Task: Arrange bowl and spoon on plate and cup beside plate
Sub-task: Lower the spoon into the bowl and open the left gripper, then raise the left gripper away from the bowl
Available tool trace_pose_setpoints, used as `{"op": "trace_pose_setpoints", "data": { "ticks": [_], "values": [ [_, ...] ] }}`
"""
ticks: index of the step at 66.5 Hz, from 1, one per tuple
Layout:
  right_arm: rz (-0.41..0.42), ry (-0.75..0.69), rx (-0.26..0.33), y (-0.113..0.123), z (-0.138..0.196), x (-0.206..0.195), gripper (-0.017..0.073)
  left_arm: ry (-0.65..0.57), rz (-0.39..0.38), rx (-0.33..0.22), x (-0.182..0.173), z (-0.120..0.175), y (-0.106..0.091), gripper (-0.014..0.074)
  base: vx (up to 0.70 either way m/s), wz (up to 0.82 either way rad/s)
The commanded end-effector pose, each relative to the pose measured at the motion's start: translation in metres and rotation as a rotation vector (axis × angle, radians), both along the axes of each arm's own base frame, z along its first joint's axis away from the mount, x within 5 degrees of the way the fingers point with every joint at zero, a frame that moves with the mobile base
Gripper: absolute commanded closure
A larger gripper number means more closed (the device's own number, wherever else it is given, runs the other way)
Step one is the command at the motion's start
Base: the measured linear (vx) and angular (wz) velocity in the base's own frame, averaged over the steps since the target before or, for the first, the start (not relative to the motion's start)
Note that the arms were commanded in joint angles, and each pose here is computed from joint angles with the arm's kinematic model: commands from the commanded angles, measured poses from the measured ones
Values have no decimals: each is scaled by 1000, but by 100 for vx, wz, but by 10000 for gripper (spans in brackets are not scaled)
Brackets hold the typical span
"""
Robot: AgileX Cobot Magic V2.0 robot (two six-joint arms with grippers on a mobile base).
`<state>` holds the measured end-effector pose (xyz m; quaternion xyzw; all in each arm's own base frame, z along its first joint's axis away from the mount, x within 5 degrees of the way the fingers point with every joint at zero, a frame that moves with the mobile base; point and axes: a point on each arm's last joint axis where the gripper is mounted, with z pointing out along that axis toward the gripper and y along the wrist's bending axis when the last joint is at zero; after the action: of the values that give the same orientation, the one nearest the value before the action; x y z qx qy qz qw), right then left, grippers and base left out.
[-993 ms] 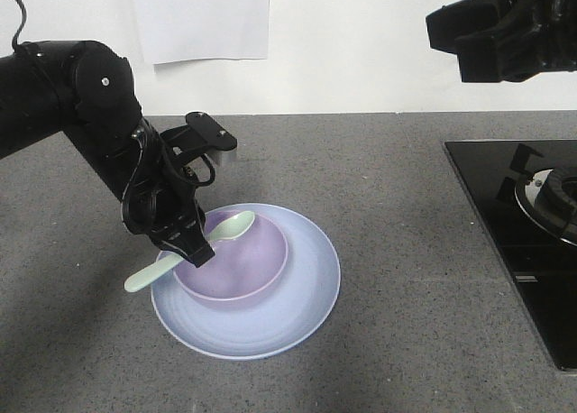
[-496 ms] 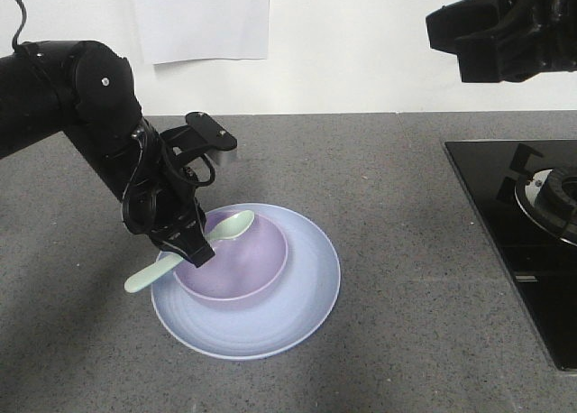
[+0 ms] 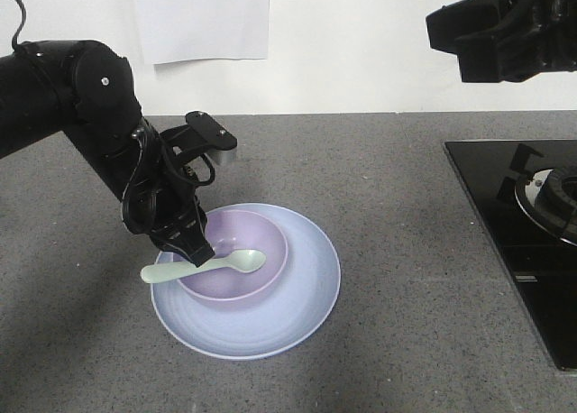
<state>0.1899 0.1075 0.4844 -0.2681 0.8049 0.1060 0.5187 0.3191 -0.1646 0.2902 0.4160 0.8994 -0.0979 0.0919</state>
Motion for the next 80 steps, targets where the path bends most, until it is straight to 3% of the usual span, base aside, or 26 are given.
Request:
{"op": "trace_pose_setpoints", "data": {
  "ticks": [1, 11, 19, 30, 42, 45, 52, 61, 73, 80],
  "values": [
    [-7, -92, 46, -4, 16, -4, 231, -107, 6, -75, -5, 36, -2, 408, 0, 0],
    [-6, -92, 46, -4, 16, -4, 231, -230, 8, -97, -5, 74, 1, 408, 0, 0],
    [-7, -92, 48, -4, 16, -4, 231, -358, 86, -62, -10, 110, 14, 408, 0, 0],
    [-10, -109, 50, -4, 17, -4, 231, -614, 297, 27, -19, 161, 45, 408, 0, 0],
    [-29, -134, 32, -6, 18, -2, 244, -885, 509, 180, -40, 205, 85, 403, 0, 0],
    [-40, -140, 43, -7, 19, -2, 271, -959, 578, 213, -49, 217, 97, 400, 0, 0],
    [-59, -160, 59, -8, 21, 0, 391, -1106, 723, 229, -71, 244, 127, 393, 0, 0],
    [-62, -177, 58, -8, 23, 0, 577, -1154, 849, 224, -94, 259, 161, 390, 0, 0],
    [-62, -184, 62, -8, 23, 0, 570, -1125, 992, 261, -105, 259, 195, 358, 0, 0],
    [-62, -180, 58, -8, 23, 0, 570, -1109, 1026, 213, -101, 253, 205, 316, 0, 0]
  ]
}}
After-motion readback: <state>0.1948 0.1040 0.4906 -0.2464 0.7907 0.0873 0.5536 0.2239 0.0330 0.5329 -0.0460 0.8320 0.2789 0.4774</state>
